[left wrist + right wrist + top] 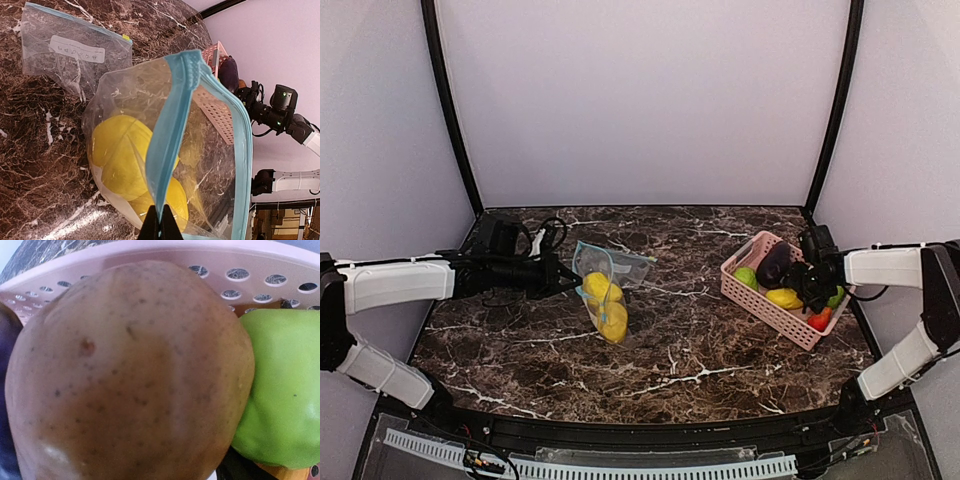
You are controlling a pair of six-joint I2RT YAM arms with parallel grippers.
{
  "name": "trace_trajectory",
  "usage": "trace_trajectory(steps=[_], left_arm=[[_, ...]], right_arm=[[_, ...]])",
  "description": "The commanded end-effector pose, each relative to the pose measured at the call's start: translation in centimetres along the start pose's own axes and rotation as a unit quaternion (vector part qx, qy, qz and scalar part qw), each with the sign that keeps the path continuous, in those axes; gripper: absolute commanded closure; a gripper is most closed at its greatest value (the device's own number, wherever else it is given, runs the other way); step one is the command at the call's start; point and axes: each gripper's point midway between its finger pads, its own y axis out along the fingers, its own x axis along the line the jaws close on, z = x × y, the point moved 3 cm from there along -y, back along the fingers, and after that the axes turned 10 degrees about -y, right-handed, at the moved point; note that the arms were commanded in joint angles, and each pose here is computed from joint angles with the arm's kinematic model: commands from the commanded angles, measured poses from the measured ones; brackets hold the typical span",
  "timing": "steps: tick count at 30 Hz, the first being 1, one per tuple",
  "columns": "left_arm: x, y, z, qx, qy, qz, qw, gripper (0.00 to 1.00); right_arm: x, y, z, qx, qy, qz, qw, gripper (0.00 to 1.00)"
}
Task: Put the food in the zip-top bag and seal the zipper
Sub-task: Adjust the fake fruit in the bin.
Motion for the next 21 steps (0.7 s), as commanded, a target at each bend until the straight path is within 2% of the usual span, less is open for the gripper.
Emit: trace_trajectory(steps=[1,9,13,16,21], left_arm=[[-0.9,-1.1,-0.4,-0.011,0.014,0.004,1.000,0.99],[-0.9,-1.1,-0.4,-0.012,0.015,0.004,1.000,0.99],[-0.9,-1.1,-0.3,-0.011,0.015,0.004,1.000,0.99],[-0.8,-1.1,-0.3,-0.011,0.015,0.004,1.000,0.99],[-0.9,-1.2,-0.3,-0.011,0.016,0.005,1.000,0.99]], right_arm=[[-1.0,0.5,1.5,0.028,0.000,0.015,0.999,0.26],[-1.6,-1.9,0.8,-0.018,0.018,-0.006,1.000,0.46],[-1.6,-2.5,0.5,-0.030,0.016,-0.014,0.999,0.49],[-1.6,-2.5,0.6,-0.029,0.011,-0.018,0.999,0.49],[-1.5,-1.6,1.6,-0.004,0.021,-0.021,1.000,0.38]])
